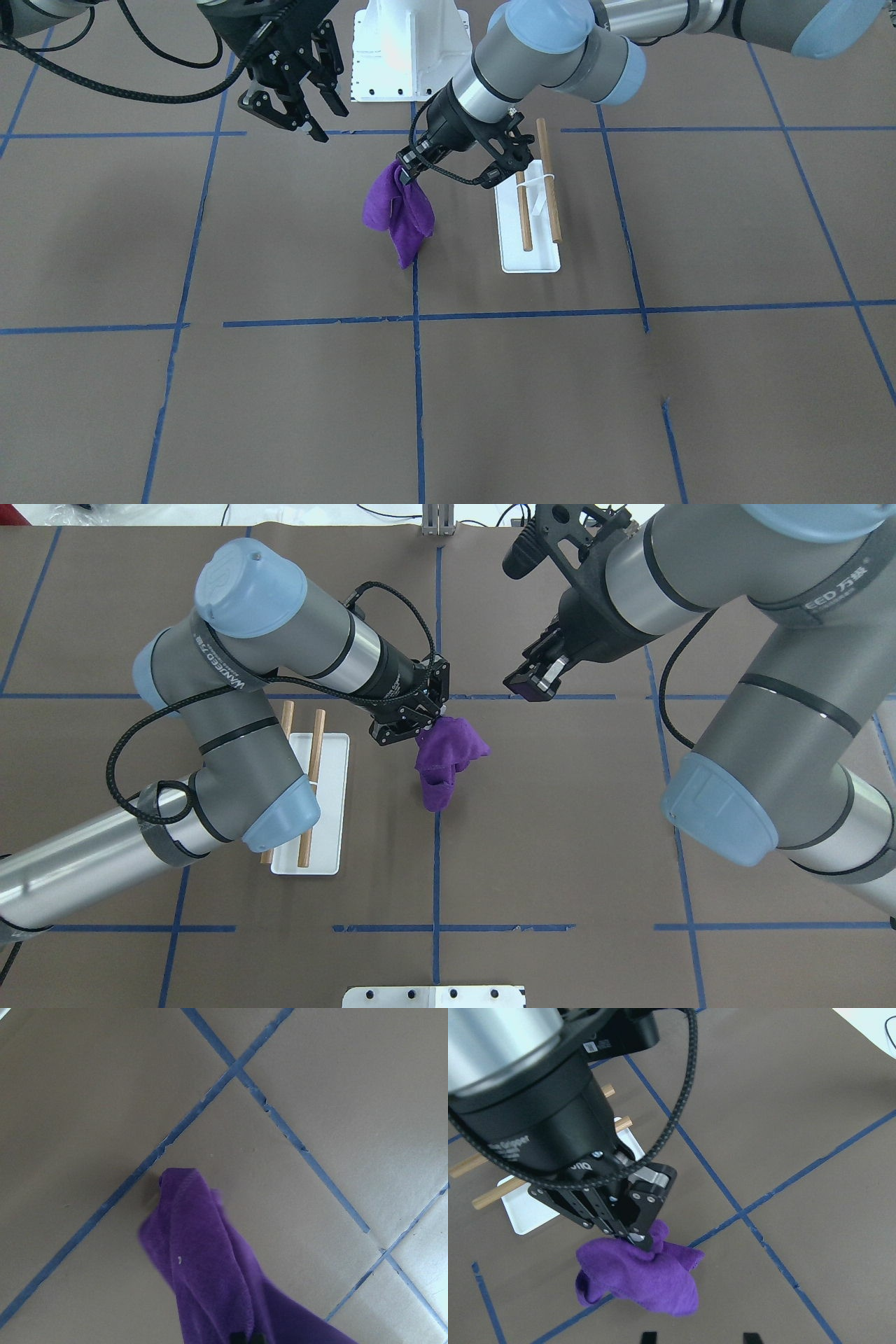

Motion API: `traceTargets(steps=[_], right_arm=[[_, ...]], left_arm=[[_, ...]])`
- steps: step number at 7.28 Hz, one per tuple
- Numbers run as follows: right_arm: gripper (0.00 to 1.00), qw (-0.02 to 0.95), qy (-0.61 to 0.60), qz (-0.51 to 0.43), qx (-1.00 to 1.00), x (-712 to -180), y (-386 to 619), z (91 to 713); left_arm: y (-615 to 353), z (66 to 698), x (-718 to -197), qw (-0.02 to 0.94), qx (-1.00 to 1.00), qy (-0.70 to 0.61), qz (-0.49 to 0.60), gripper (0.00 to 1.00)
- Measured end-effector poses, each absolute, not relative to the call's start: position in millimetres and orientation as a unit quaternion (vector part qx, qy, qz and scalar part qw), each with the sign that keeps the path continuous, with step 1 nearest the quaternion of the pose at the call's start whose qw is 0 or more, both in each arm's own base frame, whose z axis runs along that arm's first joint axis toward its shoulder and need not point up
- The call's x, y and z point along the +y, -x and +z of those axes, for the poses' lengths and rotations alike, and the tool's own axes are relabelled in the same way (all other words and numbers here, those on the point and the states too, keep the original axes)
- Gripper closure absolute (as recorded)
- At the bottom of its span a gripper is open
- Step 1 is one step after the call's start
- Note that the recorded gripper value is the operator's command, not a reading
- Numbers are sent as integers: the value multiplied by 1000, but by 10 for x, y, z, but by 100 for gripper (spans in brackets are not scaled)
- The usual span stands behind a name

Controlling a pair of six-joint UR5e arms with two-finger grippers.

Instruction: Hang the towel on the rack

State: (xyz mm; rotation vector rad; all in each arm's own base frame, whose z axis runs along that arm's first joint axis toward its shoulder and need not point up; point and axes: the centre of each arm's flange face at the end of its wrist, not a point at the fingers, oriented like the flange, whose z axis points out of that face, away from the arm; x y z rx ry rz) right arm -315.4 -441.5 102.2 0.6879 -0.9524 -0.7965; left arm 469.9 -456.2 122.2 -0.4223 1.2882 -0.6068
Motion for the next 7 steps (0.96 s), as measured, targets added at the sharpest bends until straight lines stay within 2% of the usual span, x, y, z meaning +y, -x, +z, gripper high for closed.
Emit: traceTargets(steps=[4,7], right_arm=[[0,838,-186,-294,-420,-5123,2686,1859],[0,894,-98,-232,-370,-5627,2204,2834]], left_arm=[[-3797,2060,-4626,775,575,106,-239,100],[-3485,2673,-4653,825,527,59,-195,100]])
